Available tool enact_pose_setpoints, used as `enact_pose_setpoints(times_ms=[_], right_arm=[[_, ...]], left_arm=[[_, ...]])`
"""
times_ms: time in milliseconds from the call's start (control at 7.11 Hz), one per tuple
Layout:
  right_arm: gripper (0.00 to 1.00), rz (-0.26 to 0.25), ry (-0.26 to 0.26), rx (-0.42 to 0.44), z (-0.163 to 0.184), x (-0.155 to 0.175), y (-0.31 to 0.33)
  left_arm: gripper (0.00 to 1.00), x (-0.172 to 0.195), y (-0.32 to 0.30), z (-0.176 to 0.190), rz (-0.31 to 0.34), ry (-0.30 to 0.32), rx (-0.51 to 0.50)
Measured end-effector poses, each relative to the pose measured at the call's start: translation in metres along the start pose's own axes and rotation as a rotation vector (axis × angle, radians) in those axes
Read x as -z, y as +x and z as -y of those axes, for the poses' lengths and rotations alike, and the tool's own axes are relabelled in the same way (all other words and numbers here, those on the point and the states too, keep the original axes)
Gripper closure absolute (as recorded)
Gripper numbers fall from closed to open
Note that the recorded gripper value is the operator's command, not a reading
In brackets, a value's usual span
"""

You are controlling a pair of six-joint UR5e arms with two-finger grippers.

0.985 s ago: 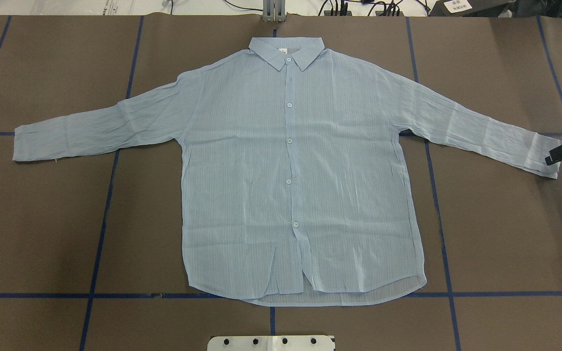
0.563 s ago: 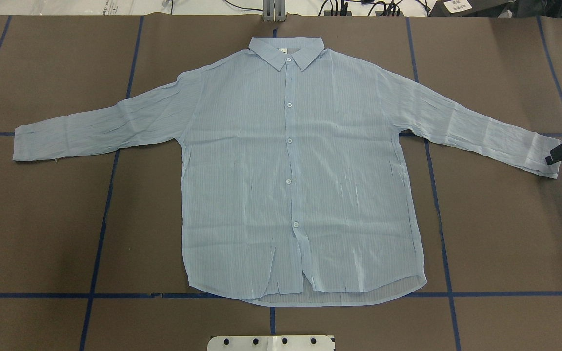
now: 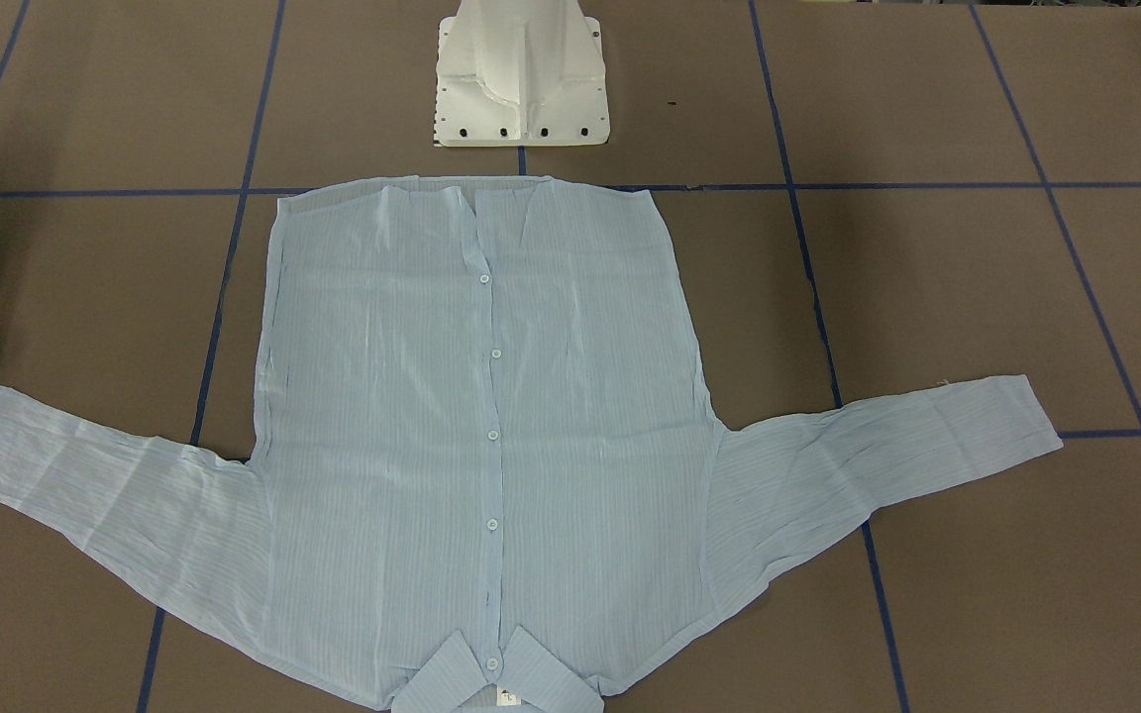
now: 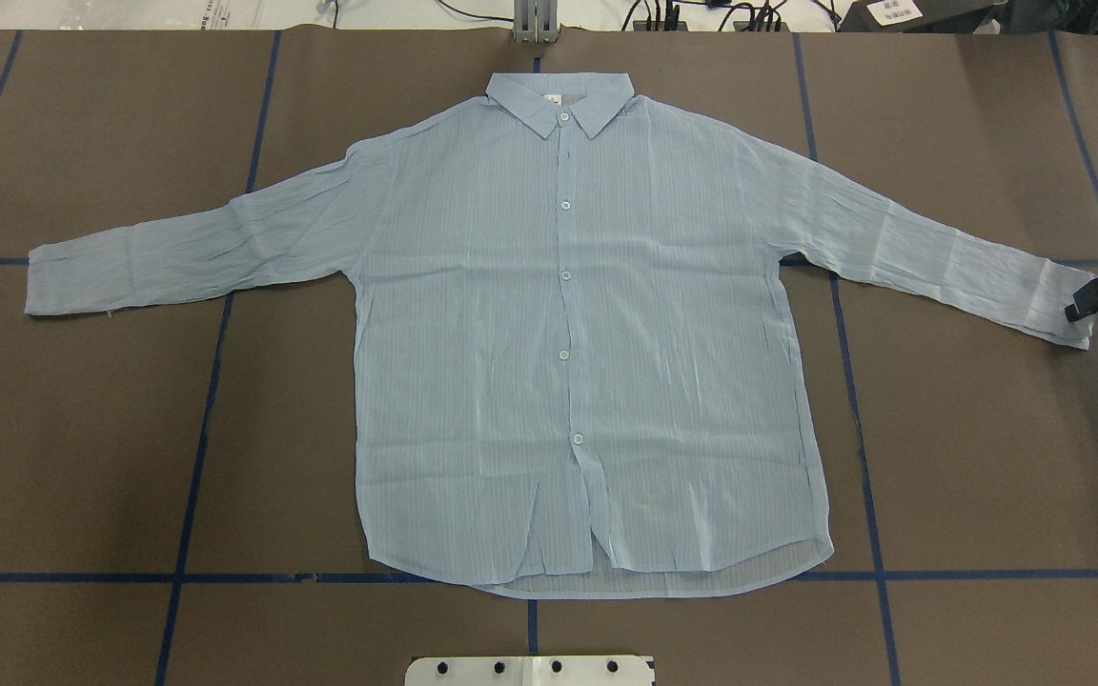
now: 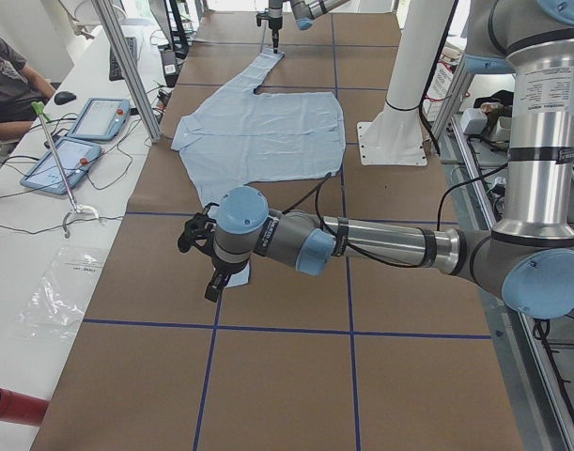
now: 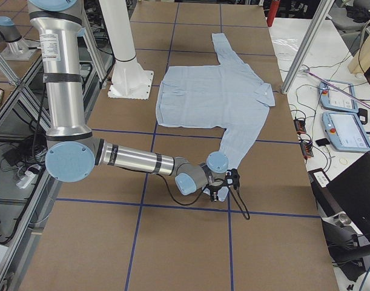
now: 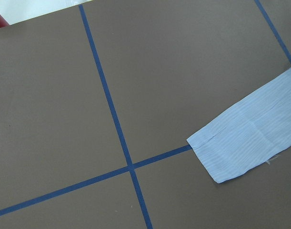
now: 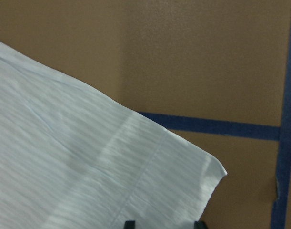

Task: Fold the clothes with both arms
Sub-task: 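Grasp the sleeve cuff nearest the right gripper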

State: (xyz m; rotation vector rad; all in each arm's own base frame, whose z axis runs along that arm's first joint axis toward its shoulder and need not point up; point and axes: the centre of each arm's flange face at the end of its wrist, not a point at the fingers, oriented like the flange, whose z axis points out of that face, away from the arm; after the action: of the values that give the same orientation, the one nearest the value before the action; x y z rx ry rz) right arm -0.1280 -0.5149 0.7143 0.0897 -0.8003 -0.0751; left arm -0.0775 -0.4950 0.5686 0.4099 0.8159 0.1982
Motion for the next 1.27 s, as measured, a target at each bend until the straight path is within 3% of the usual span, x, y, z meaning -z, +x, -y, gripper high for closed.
enact_pose_setpoints(times_ms=[141, 563, 703, 844, 1266], right_arm=[[1.0, 0.001, 0.001, 0.003, 0.0008, 0.0004, -0.0013], [0.96, 0.009, 0.015, 0.018, 0.0054, 0.0068, -0.0101], [0.54, 0.006, 0.018, 0.018, 0.0042, 0.0076, -0.0091], [0.3, 0.004, 0.017, 0.016, 0.0016, 0.0071, -0.0069], [0.26, 0.007, 0.008, 0.01, -0.0018, 0.0053, -0.0044]], left_arm=[[0.0, -0.0002, -0.0003, -0.0001, 0.0, 0.0, 0.001], [0.0, -0.0014, -0.0014, -0.0009, 0.0, -0.003, 0.003], [0.0, -0.0027, -0.003, -0.0021, 0.0, -0.005, 0.006], [0.0, -0.0039, -0.0042, -0.0029, -0.001, -0.007, 0.008], [0.0, -0.0047, -0.0045, -0.0028, -0.004, -0.008, 0.007]])
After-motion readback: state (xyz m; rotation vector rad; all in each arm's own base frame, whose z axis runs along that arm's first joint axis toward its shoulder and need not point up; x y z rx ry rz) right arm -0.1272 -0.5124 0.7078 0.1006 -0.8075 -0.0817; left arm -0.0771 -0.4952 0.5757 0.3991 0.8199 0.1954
